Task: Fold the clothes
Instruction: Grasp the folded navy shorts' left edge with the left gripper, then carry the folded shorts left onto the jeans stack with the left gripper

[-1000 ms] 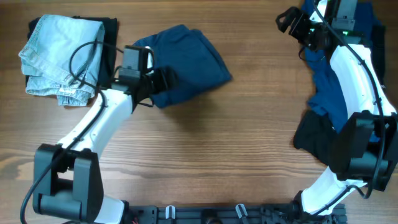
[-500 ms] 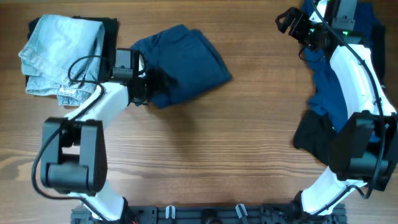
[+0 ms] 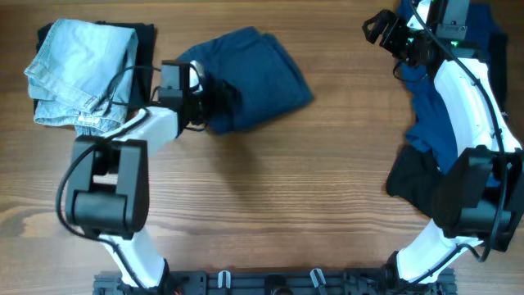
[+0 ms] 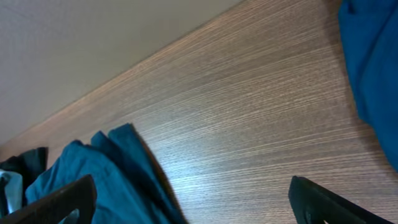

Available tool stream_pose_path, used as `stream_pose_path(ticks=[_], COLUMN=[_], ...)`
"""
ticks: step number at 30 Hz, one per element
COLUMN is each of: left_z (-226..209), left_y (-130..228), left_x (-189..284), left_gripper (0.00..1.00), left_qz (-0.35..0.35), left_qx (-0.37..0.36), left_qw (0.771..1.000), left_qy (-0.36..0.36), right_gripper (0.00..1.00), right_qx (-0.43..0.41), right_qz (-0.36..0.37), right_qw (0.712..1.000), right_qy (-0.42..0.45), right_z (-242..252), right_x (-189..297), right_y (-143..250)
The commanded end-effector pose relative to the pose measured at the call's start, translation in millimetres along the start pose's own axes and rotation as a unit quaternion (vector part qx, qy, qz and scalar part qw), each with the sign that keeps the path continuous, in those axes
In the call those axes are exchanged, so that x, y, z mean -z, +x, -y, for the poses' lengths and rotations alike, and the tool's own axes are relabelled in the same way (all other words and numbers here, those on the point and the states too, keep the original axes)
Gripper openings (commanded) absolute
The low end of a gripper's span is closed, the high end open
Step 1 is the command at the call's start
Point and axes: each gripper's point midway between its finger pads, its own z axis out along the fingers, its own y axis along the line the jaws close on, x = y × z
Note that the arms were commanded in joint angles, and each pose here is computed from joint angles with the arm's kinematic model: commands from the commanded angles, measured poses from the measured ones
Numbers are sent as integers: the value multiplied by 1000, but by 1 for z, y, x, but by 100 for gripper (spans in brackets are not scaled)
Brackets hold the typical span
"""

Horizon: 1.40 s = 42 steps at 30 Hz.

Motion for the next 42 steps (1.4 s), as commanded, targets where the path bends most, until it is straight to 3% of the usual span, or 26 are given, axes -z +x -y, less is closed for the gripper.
stream_pose_path(ticks=[1, 4, 13, 16, 26, 33, 42], left_z=[2, 9, 6, 10, 25, 40, 31], left_y=[26, 20, 6, 1, -68, -117, -144], left_x=[-23, -23, -23, -14, 83, 166, 201], left_gripper=[38, 4, 4, 4, 4, 4, 4], left_qz=[-36, -22, 9, 14, 90, 197, 244], left_qx=[-8, -19, -28, -70, -181, -272, -380], left_qw=[999, 999, 1000, 997, 979, 942, 884], left_qy=[10, 22, 8, 13, -8, -24, -120], right_gripper=[100, 99, 99, 100, 100, 100, 99], right_qx=[11, 11, 11, 13, 12, 12, 11], right_qz=[-9, -9, -12, -12, -14, -15, -15], right_qw=[1000, 1000, 1000, 1000, 1000, 1000, 1000], right_qy=[-8, -8, -7, -7, -11, -14, -14], right_z=[-3, -3, -3, -3, -4, -5, -5], right_x=[-5, -5, -5, -5, -5, -5, -5], right_y=[5, 5, 7, 7, 8, 7, 8])
